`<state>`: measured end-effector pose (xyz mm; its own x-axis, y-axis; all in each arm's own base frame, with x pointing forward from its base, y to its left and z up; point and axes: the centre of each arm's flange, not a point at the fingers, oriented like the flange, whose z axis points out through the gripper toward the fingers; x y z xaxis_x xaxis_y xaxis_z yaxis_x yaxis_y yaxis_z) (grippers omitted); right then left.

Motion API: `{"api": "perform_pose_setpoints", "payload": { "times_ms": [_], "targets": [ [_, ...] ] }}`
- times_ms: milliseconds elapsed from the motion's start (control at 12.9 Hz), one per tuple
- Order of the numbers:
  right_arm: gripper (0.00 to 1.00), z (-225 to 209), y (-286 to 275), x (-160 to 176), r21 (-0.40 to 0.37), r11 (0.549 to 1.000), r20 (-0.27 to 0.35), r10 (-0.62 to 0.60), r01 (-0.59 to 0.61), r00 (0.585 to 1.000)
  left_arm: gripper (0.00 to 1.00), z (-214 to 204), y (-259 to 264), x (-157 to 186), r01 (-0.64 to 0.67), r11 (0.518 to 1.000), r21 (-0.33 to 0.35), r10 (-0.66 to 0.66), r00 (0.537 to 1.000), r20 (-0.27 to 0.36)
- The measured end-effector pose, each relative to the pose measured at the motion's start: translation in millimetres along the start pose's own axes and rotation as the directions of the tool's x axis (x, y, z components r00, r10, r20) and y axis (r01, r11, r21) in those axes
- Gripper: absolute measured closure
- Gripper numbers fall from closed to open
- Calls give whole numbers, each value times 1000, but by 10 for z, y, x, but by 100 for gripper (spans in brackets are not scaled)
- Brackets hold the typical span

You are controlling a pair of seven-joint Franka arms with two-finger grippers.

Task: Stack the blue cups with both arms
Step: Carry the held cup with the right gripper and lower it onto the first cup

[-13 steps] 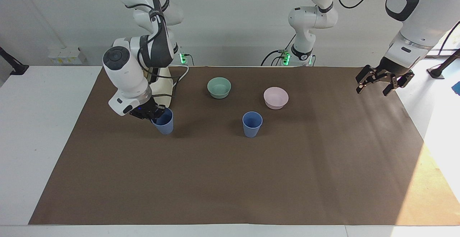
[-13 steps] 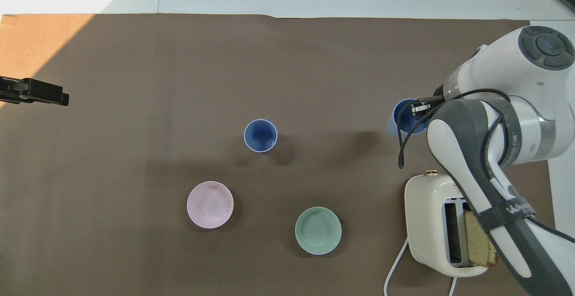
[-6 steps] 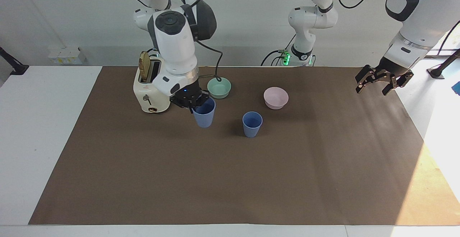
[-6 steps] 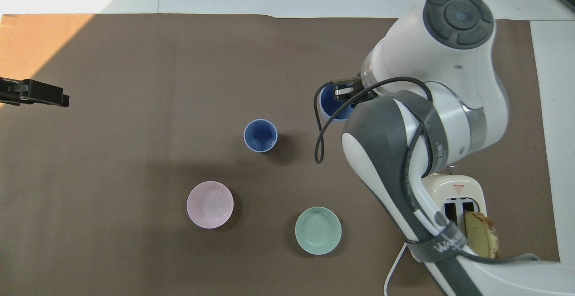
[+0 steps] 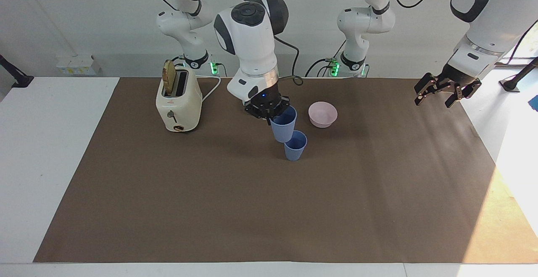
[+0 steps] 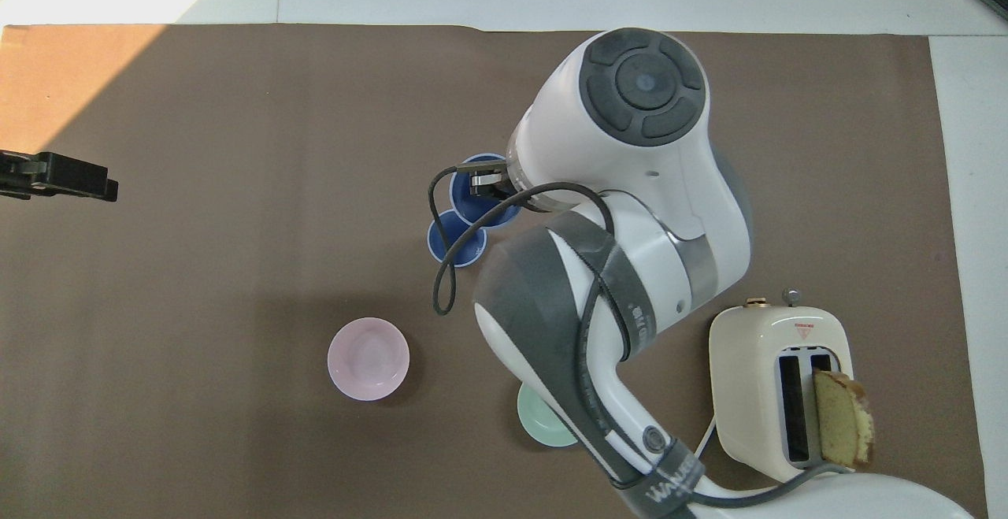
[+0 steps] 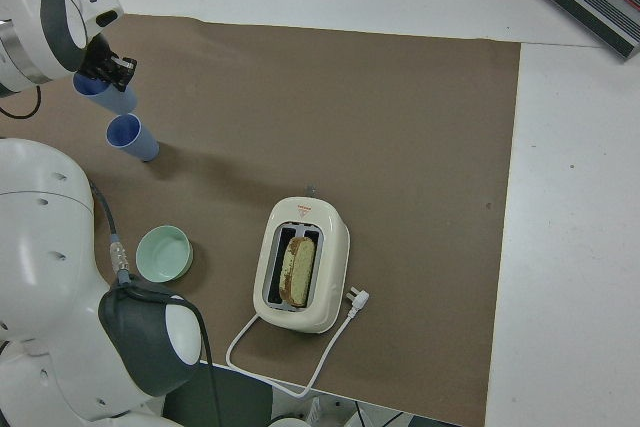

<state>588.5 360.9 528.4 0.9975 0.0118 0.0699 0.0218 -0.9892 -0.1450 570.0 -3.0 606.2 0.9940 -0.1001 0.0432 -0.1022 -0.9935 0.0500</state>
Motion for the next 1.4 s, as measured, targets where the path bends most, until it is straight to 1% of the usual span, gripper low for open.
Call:
{"api": "perform_pose_setpoints", "payload": {
  "times_ms": [156,311,856,1167,1400],
  "targets": [
    [95,206,-176,-45,-1,1000,8,-2,2,1000,0,-27,11,-30,-3,1000,8,3,1000,1],
    [95,363,-226,-56,-11,1000,26,-5,5,1000,0,-70,10,-55,6,1000,10,-6,1000,-5],
    [95,500,-228,-67,-21,999,47,46,-45,998,0,-94,-22,-68,19,1000,15,-19,1000,-9],
    [95,709,-340,-166,-37,999,77,29,-26,997,0,-94,-27,-68,19,1000,18,-19,1000,-9],
    [95,860,-310,-184,-53,998,98,33,-28,995,0,-94,-27,-68,19,1000,18,-19,1000,-9]
  ]
}}
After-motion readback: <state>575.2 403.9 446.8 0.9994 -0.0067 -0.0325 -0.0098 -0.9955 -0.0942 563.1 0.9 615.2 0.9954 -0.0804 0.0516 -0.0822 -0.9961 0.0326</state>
